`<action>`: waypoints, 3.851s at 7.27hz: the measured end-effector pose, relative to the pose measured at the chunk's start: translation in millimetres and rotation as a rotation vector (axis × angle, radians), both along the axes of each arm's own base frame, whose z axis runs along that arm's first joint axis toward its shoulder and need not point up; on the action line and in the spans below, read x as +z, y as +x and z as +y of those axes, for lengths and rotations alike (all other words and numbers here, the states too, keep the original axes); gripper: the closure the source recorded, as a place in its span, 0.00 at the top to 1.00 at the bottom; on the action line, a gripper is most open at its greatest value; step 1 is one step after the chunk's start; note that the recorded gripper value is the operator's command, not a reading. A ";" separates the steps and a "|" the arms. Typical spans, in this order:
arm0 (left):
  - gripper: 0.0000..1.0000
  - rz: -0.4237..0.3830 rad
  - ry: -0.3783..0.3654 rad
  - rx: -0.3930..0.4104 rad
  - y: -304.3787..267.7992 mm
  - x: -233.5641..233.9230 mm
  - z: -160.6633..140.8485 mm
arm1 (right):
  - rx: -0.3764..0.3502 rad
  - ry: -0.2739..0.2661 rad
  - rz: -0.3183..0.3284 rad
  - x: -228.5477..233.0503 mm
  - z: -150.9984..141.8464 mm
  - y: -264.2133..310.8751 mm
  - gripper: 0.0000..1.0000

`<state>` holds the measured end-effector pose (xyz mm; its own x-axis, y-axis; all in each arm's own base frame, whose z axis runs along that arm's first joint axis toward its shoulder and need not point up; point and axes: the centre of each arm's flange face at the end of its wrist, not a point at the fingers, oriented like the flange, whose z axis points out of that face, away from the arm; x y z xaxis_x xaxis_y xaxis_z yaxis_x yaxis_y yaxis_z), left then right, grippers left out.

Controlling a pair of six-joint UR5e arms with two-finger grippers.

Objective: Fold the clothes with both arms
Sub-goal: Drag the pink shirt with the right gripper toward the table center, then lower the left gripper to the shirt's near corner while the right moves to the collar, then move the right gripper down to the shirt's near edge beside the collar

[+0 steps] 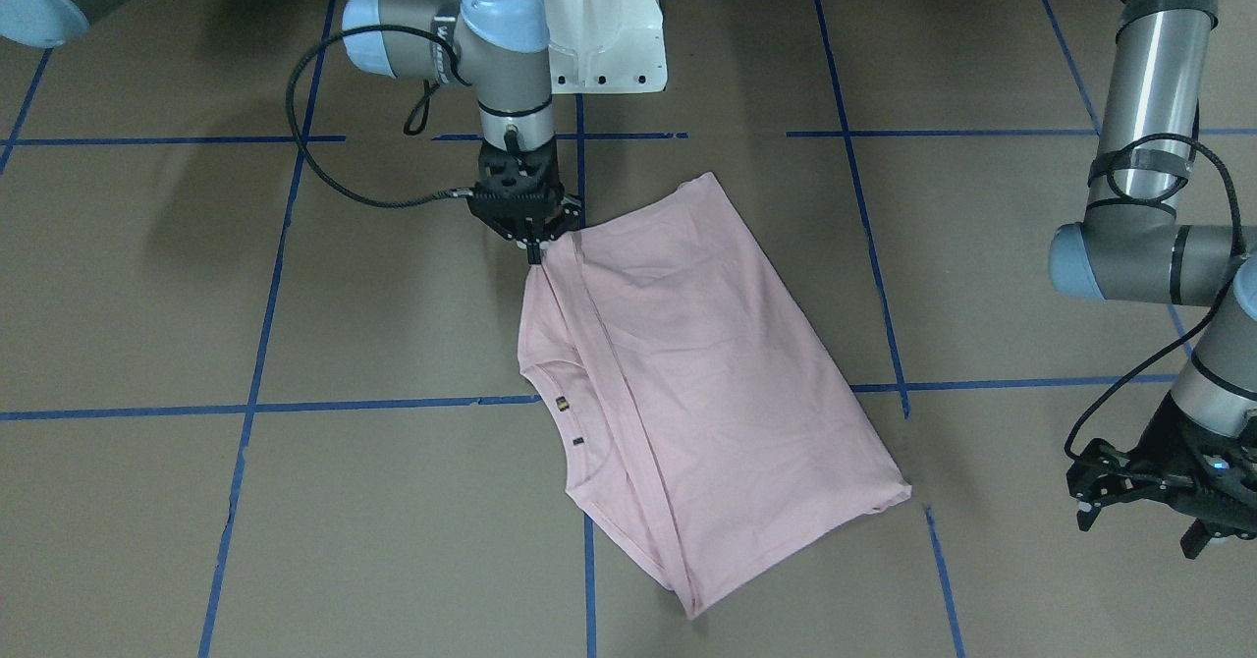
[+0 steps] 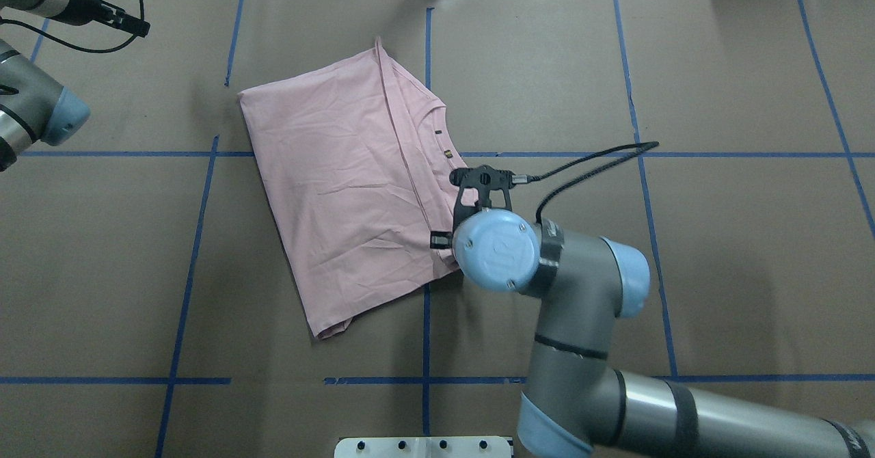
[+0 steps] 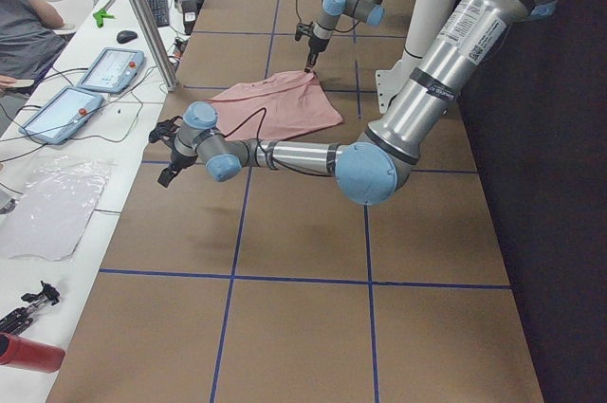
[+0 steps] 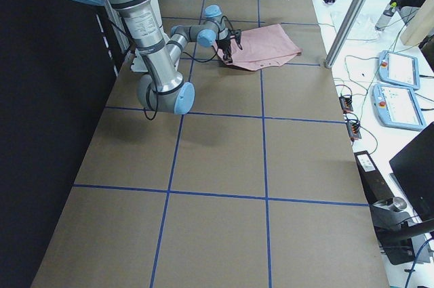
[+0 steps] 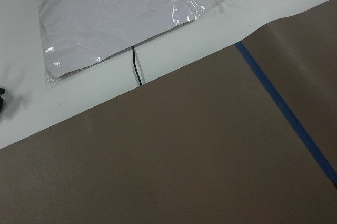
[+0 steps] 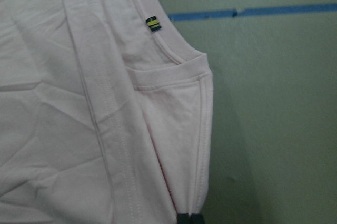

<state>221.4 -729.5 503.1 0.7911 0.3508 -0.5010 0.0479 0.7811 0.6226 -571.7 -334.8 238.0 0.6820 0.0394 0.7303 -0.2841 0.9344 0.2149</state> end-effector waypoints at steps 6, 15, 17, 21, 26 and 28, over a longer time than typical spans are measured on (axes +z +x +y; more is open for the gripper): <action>1.00 0.061 -0.022 -0.017 10.8 -23.9 5.5 | -0.060 0.065 -0.031 -26.4 112.4 1.4 1.00; 0.72 0.654 -0.721 -0.264 199.8 -163.0 426.2 | -0.072 0.057 -0.164 -23.9 30.8 85.6 0.99; 0.71 0.686 -0.816 -0.330 229.6 -163.5 470.9 | -0.056 0.042 -0.170 -24.1 18.0 94.0 1.00; 0.66 0.592 -0.851 -0.344 253.4 -151.1 501.0 | -0.049 0.039 -0.170 -23.9 13.6 96.8 1.00; 0.46 0.561 -0.855 -0.313 268.7 -146.8 515.9 | -0.047 0.039 -0.168 -23.3 12.4 97.2 1.00; 0.46 0.559 -0.855 -0.306 271.1 -148.0 518.4 | -0.047 0.039 -0.168 -22.8 12.0 97.4 1.00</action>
